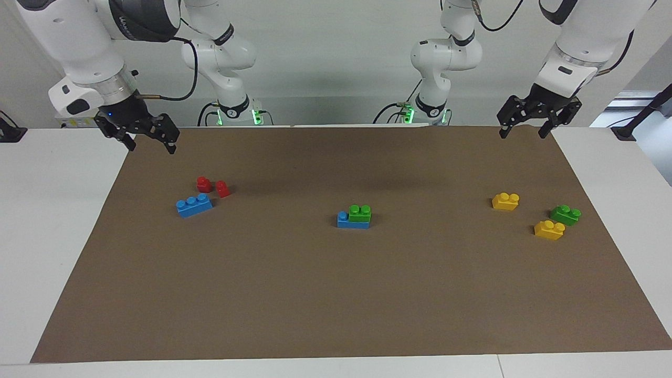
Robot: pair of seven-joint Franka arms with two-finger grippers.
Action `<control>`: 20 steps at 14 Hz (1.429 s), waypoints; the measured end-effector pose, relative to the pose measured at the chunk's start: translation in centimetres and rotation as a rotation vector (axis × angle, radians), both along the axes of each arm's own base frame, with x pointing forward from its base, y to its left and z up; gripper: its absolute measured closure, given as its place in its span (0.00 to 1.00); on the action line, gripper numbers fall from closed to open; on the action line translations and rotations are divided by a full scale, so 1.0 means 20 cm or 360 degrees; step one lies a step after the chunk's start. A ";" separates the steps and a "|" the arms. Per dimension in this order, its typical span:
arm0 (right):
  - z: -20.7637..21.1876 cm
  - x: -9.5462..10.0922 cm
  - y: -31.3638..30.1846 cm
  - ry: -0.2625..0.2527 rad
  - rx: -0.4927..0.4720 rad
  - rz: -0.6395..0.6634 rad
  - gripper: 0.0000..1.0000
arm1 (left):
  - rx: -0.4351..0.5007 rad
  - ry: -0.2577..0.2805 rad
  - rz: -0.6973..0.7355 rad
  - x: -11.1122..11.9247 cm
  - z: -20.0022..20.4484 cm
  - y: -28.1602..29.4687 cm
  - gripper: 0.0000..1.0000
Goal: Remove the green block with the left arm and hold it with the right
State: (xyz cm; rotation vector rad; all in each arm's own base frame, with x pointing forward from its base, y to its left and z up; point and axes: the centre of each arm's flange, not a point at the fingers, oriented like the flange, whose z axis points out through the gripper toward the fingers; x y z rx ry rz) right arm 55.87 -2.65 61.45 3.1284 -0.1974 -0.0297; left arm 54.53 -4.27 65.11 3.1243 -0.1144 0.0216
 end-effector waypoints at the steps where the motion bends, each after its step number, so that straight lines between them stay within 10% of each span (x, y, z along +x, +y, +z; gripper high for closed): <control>1: 0.00 0.00 0.00 -0.0006 0.0000 -0.0005 0.00 | 0.0000 0.0000 0.0000 0.00 0.00 0.00 0.00; 11: -0.01 0.01 0.00 -0.0012 -0.0002 -0.0061 0.00 | 0.0002 0.0024 0.0001 0.00 -0.03 0.00 0.00; 20: -0.29 0.14 0.58 -0.0080 0.0090 -0.1082 0.00 | 0.0008 0.0061 0.0003 -0.11 -0.22 -0.05 0.00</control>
